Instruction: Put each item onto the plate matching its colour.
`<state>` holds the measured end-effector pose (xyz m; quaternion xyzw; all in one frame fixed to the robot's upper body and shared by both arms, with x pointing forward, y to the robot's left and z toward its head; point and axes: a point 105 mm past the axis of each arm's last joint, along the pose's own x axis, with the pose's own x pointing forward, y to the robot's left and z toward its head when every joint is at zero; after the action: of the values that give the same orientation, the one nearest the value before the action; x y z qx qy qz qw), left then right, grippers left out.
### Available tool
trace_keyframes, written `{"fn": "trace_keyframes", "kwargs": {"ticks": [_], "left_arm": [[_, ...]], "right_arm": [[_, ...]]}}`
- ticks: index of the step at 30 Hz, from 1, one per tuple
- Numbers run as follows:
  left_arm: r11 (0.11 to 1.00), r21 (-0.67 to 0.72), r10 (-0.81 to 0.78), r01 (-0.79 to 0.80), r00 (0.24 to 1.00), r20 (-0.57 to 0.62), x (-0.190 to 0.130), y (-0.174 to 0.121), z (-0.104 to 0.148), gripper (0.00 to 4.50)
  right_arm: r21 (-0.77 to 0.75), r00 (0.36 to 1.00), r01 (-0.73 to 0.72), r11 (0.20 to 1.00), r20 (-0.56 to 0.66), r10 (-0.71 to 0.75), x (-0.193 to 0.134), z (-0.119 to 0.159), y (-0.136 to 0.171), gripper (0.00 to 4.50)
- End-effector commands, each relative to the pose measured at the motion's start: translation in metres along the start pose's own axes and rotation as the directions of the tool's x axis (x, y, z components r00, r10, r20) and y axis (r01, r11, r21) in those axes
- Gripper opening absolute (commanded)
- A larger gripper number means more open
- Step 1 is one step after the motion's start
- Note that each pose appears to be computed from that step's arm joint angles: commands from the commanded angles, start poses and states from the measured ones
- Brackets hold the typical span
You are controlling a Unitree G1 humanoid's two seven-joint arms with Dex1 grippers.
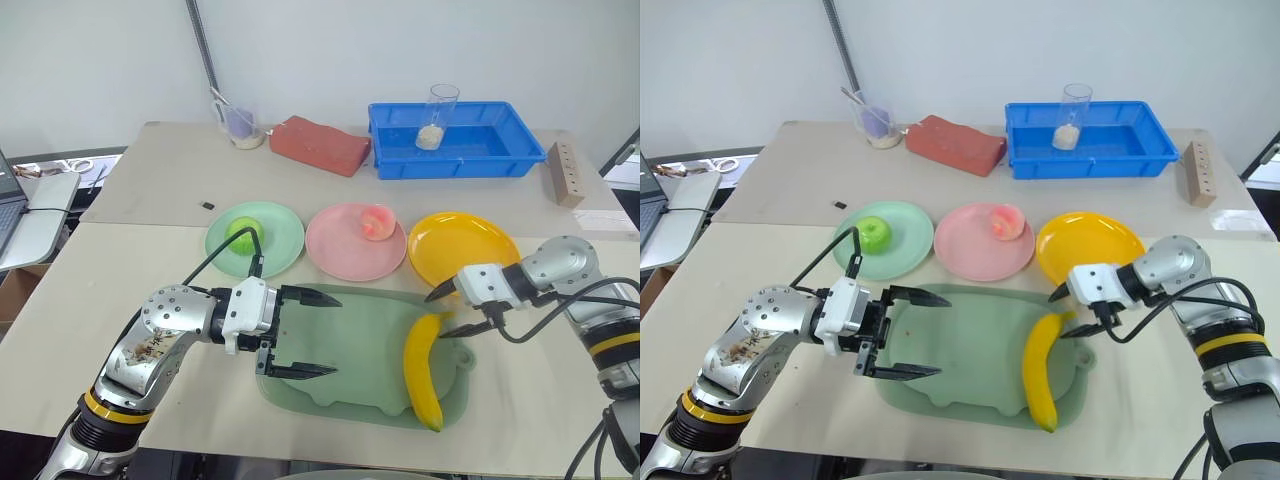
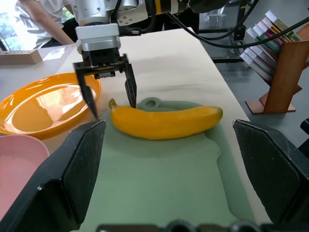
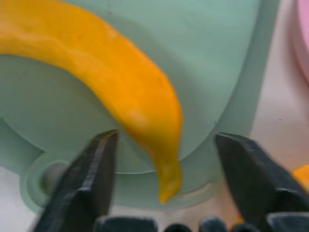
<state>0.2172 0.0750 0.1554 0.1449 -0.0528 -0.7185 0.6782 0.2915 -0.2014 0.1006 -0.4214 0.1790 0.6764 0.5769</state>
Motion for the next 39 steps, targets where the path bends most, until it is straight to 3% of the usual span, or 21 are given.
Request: {"fn": "trace_keyframes", "kwargs": {"ticks": [1, 6, 7, 15, 19, 23, 26, 29, 32, 39], "left_arm": [[0.999, 0.042, -0.001, 0.001, 1.0, 0.006, 0.001, 0.0, 0.008, 4.5], [0.999, 0.046, 0.001, -0.001, 1.0, 0.008, 0.003, 0.002, 0.008, 4.5], [0.999, 0.046, 0.001, -0.002, 1.0, 0.009, 0.003, 0.002, 0.008, 4.5], [0.999, 0.032, 0.033, -0.033, 0.999, 0.022, 0.003, 0.01, 0.009, 4.5], [0.997, 0.025, 0.071, -0.072, 0.996, 0.046, 0.004, 0.024, 0.014, 4.5], [0.993, 0.029, 0.111, -0.115, 0.99, 0.09, 0.012, 0.042, 0.023, 4.5], [0.991, 0.02, 0.13, -0.133, 0.986, 0.103, 0.016, 0.056, 0.025, 4.5], [0.988, 0.054, 0.139, -0.143, 0.987, 0.076, 0.022, 0.069, 0.016, 4.5], [0.988, 0.048, 0.142, -0.145, 0.987, 0.071, 0.021, 0.074, 0.013, 4.5], [0.989, 0.053, 0.137, -0.141, 0.988, 0.07, 0.024, 0.075, 0.012, 4.5]], "right_arm": [[-0.05, 0.999, -0.032, 0.998, 0.0, 0.032, -0.007, 0.006, 0.003, 1.97], [-0.044, 1.0, -0.022, 0.999, 0.001, 0.022, -0.01, 0.006, 0.002, 0.22], [-0.04, 1.0, -0.02, 0.999, 0.002, 0.02, -0.011, 0.006, 0.002, 0.05], [-0.024, 0.992, 0.111, 0.993, 0.058, -0.11, -0.029, 0.014, -0.005, 0.01], [0.106, 0.955, 0.273, 0.956, 0.088, -0.283, -0.057, 0.016, -0.009, 0.01], [0.206, 0.908, 0.409, 0.889, 0.01, -0.42, -0.088, 0.003, -0.003, 0.01], [0.322, 0.834, 0.537, 0.78, -0.065, -0.548, -0.11, -0.013, -0.013, 0.01], [0.375, 0.705, 0.698, 0.61, -0.209, -0.678, -0.129, -0.04, -0.033, 0.01], [0.416, 0.634, 0.762, 0.497, -0.323, -0.703, -0.135, -0.06, -0.044, 0.01], [0.509, 0.689, 0.712, 0.483, -0.378, -0.618, -0.118, -0.076, -0.046, 0.01]]}}
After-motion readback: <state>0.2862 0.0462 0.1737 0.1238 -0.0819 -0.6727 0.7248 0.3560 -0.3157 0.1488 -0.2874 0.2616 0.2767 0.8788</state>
